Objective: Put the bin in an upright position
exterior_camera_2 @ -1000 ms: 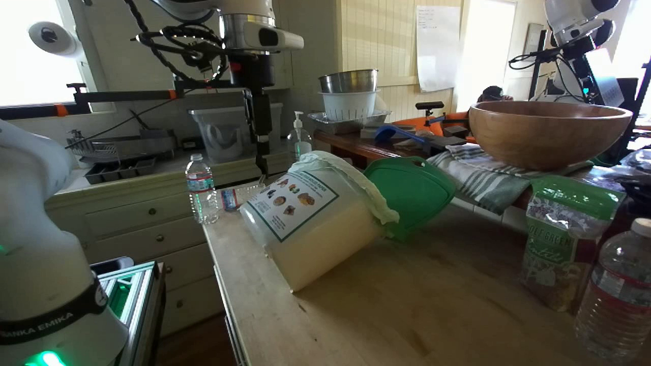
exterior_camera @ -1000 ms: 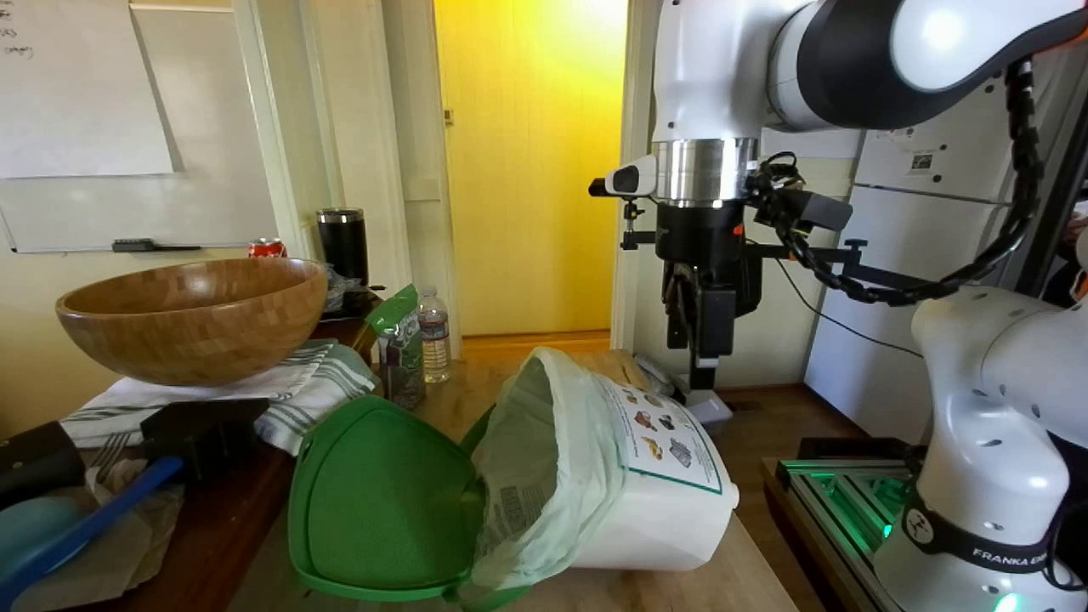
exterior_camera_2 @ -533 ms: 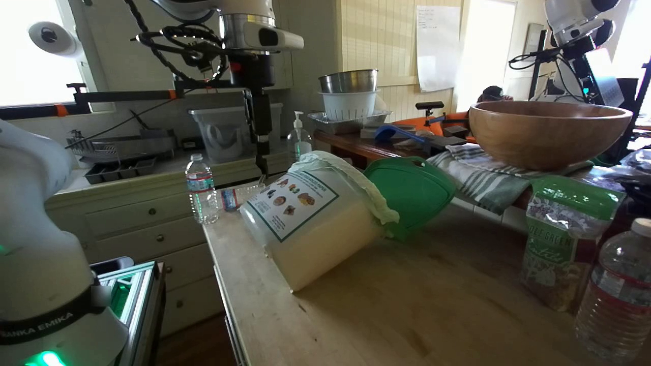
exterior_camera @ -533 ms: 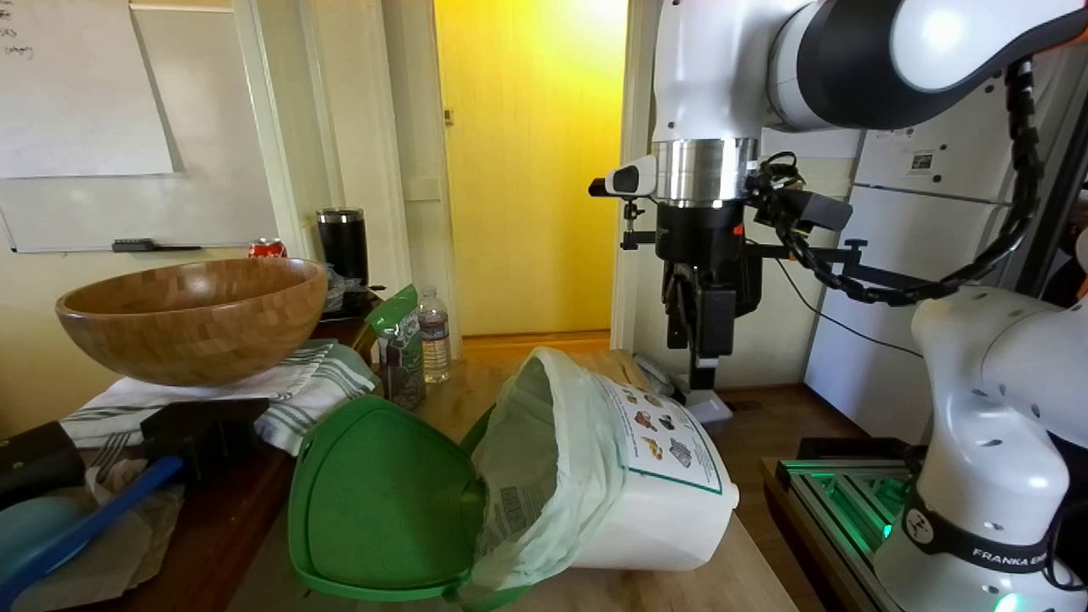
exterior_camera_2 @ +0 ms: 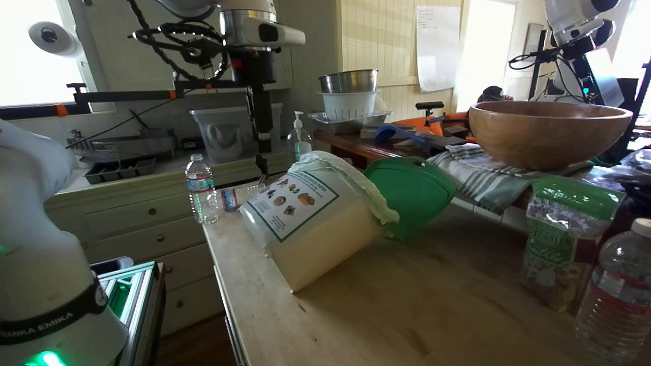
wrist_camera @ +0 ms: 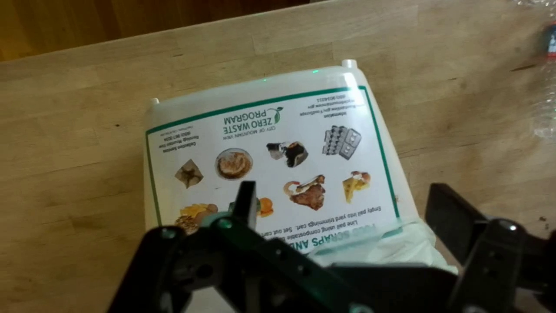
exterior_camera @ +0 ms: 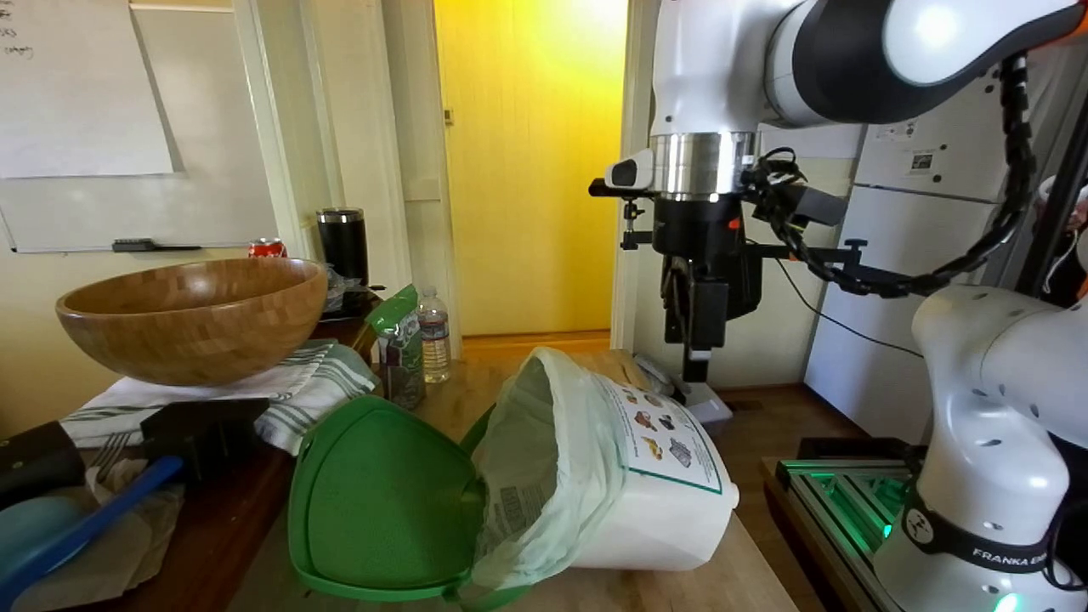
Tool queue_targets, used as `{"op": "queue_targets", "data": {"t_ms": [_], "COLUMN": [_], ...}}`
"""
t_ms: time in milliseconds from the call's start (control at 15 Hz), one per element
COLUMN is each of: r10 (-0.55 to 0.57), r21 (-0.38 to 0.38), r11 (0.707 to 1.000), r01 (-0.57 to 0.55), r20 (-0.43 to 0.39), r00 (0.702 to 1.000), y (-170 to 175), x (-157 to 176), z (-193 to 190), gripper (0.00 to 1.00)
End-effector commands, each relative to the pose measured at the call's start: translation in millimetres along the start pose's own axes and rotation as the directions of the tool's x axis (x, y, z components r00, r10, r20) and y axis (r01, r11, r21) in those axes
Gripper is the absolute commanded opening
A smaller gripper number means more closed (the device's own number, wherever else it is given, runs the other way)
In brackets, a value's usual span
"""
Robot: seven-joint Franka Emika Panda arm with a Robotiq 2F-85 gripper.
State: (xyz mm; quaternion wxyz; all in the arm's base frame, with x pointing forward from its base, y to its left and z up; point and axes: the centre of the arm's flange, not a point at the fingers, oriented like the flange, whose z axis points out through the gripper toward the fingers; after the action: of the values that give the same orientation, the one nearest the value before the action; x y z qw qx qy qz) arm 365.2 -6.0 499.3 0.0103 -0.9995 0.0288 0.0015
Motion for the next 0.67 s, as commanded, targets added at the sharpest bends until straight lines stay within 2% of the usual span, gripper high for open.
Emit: {"op": "queue_targets", "data": {"t_ms": [0, 333, 600], "r10": [0.095, 0.199, 0.321], "r21": [0.0, -0.018, -0.041], "r11": [0.995, 0.979, 0.944], "r01": [-0.096, -0.203, -0.326], "r20": [-0.077, -0.146, -0.104], "r00": [0.992, 0.969, 0.941], "y": [15, 32, 44], "x": [11, 36, 61], "z": [-20, -41, -40], "gripper": [1.0, 1.0, 1.0]}}
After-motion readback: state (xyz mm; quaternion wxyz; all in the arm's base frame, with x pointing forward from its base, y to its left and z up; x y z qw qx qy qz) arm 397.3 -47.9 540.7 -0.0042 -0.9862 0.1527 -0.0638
